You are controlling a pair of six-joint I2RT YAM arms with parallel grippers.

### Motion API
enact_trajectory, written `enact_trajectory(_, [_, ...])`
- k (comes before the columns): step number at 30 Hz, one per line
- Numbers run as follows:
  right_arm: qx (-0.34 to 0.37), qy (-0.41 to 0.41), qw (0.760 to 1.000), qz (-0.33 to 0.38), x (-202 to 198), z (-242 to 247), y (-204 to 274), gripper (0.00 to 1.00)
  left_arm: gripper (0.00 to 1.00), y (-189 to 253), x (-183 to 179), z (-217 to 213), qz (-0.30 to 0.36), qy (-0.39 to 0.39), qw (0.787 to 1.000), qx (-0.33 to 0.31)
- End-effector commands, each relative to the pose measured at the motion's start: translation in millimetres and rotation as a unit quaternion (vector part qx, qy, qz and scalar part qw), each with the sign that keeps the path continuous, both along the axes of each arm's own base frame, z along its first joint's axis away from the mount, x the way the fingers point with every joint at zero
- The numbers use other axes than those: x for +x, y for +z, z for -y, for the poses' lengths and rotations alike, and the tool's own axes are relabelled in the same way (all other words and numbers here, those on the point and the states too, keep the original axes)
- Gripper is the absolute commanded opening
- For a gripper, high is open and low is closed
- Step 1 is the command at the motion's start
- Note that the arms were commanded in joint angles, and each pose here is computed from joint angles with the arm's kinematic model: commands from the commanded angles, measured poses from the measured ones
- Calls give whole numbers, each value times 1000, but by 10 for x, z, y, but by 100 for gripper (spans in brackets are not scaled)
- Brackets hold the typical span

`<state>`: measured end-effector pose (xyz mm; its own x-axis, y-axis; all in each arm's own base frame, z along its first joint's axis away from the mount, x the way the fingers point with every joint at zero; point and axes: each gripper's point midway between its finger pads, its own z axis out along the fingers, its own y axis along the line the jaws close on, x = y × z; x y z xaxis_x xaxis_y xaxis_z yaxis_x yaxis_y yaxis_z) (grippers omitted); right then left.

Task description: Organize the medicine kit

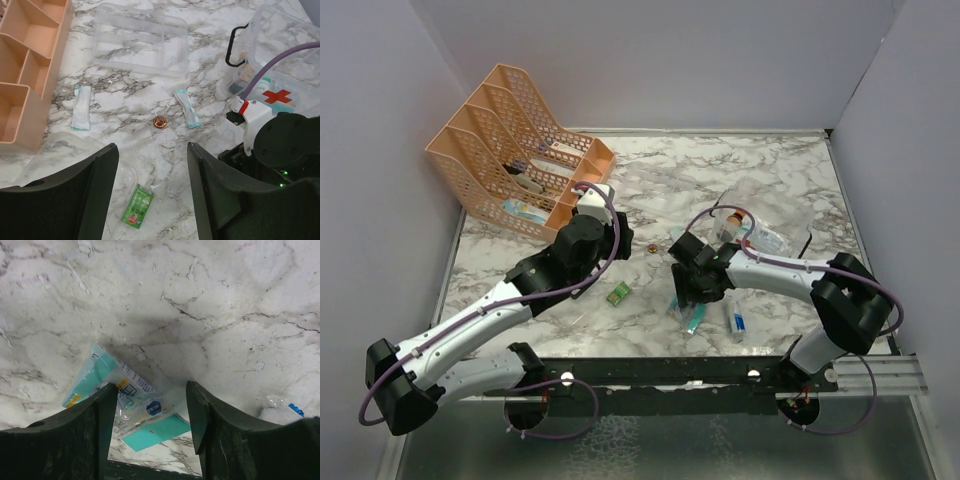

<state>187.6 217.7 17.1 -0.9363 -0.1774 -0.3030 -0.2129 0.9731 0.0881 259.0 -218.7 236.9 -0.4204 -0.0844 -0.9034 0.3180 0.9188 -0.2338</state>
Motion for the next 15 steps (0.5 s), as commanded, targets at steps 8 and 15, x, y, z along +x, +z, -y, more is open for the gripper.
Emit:
enact_trajectory(8, [-16,-34,998,55,271,1,258,57,61,140,75,-227,47,44,998,6])
enact_trajectory(15, [0,38,996,78,286,-33,377,59,61,127,68,-186,47,33,998,2])
